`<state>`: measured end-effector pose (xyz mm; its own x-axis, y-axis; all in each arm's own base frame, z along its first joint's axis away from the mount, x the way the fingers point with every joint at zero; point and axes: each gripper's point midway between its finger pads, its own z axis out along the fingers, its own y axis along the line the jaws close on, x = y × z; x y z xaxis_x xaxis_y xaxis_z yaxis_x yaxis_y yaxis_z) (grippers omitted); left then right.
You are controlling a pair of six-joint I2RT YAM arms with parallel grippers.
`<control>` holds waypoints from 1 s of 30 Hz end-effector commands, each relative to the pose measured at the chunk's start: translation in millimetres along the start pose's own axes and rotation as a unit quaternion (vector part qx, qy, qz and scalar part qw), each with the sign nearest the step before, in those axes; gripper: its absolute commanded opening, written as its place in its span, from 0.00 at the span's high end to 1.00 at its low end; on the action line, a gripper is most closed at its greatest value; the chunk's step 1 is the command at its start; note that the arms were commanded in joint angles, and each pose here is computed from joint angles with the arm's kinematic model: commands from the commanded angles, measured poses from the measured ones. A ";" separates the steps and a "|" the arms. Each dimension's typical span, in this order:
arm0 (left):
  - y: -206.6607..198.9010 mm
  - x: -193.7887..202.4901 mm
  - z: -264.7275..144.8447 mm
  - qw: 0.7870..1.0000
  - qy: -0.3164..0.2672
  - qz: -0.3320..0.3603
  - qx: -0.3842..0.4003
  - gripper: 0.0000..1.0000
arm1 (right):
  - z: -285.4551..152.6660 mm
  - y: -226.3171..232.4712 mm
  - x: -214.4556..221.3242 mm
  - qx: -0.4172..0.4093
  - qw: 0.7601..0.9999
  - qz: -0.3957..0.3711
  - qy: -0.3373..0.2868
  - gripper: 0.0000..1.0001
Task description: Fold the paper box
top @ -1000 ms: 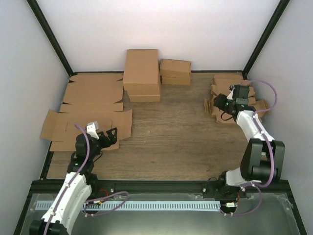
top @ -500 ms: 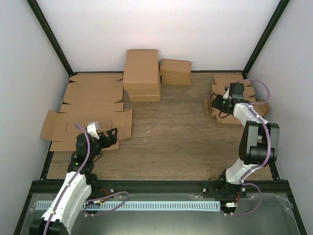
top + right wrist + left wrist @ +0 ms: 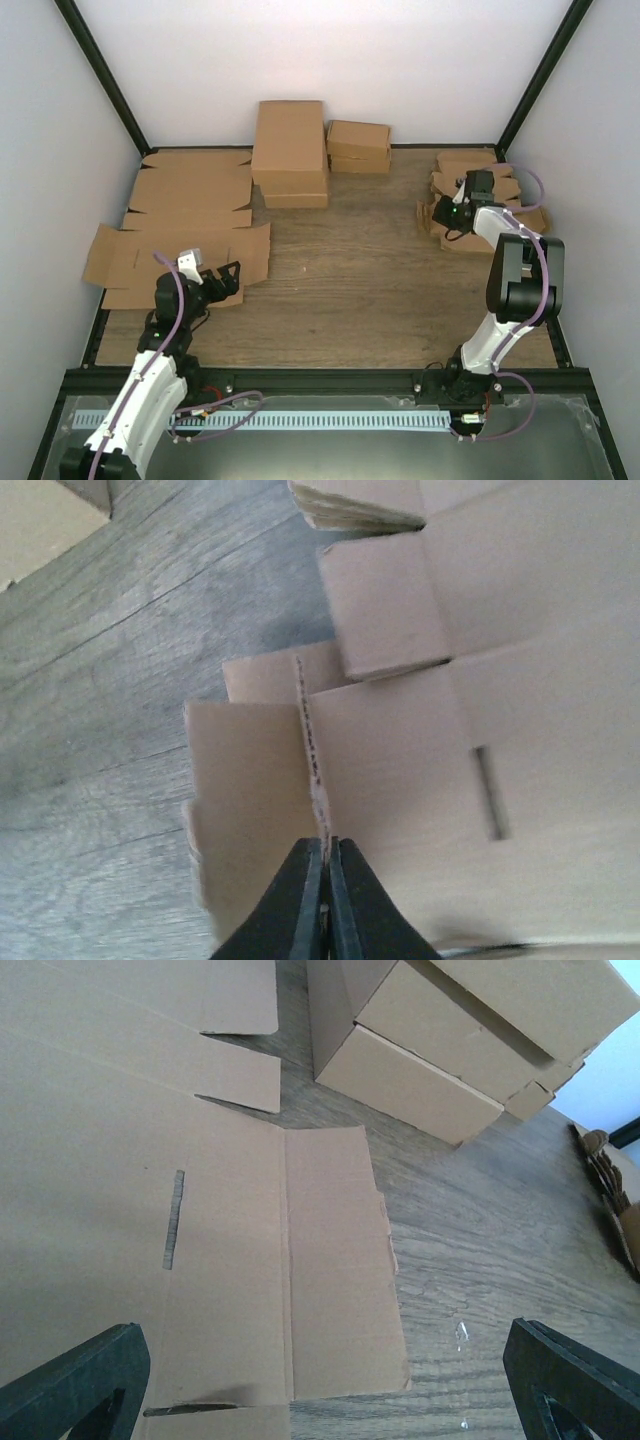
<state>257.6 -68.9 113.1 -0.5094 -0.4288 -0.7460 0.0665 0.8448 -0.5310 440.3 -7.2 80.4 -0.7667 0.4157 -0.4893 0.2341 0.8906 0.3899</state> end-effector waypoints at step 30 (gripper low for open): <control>-52.4 -45.8 -15.9 0.985 -0.013 -0.150 0.084 0.00 | -258.6 74.0 -139.5 0.057 0.970 -0.057 -0.231 0.99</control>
<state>265.4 -73.6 160.3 -0.4824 -0.6201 -0.6187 0.0038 0.7049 -0.7093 426.0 -58.0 349.2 -0.4424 0.3462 -0.8273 0.3015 0.9262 0.2264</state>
